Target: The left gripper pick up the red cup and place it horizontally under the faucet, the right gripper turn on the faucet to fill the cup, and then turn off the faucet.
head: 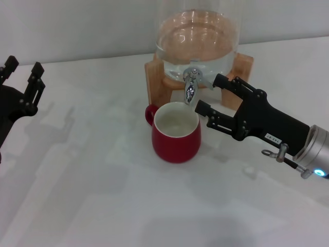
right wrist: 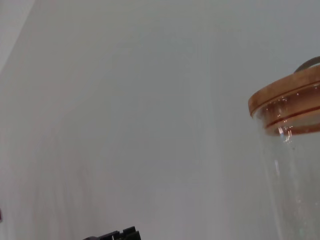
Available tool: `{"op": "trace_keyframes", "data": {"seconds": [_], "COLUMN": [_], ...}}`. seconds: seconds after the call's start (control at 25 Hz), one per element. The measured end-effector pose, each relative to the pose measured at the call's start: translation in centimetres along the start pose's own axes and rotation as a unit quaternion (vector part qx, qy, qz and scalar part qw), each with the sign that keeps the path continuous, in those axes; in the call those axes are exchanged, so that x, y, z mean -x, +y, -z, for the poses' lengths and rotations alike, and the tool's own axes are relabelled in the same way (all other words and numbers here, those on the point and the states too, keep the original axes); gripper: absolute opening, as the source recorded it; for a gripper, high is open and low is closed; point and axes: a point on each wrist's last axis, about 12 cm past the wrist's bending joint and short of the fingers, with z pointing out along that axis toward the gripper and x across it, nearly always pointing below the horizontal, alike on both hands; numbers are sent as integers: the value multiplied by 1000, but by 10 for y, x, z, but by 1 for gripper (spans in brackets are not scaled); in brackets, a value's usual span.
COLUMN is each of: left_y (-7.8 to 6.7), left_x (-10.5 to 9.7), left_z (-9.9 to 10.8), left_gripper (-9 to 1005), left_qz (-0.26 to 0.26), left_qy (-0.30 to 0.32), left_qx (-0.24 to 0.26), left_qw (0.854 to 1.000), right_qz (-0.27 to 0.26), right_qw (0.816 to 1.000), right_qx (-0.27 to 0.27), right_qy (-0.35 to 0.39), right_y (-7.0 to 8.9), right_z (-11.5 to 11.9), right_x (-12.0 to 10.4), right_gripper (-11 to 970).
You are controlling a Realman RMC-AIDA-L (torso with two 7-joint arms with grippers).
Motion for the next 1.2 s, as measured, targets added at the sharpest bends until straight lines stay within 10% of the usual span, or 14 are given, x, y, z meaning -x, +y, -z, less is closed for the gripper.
{"op": "trace_keyframes", "data": {"seconds": [1.2], "left_y": [2], "left_x": [-4], "left_z": [-1], "left_gripper": [515], "left_qz": [0], "left_qy": [17], "left_qx": [7], "left_qw": [1000], "right_qz": [9], "right_qw": [999], "right_qx": [21], "right_qy": [-28], "right_y": [6], "right_z": [12], "right_x": [7], "right_gripper": [842]}}
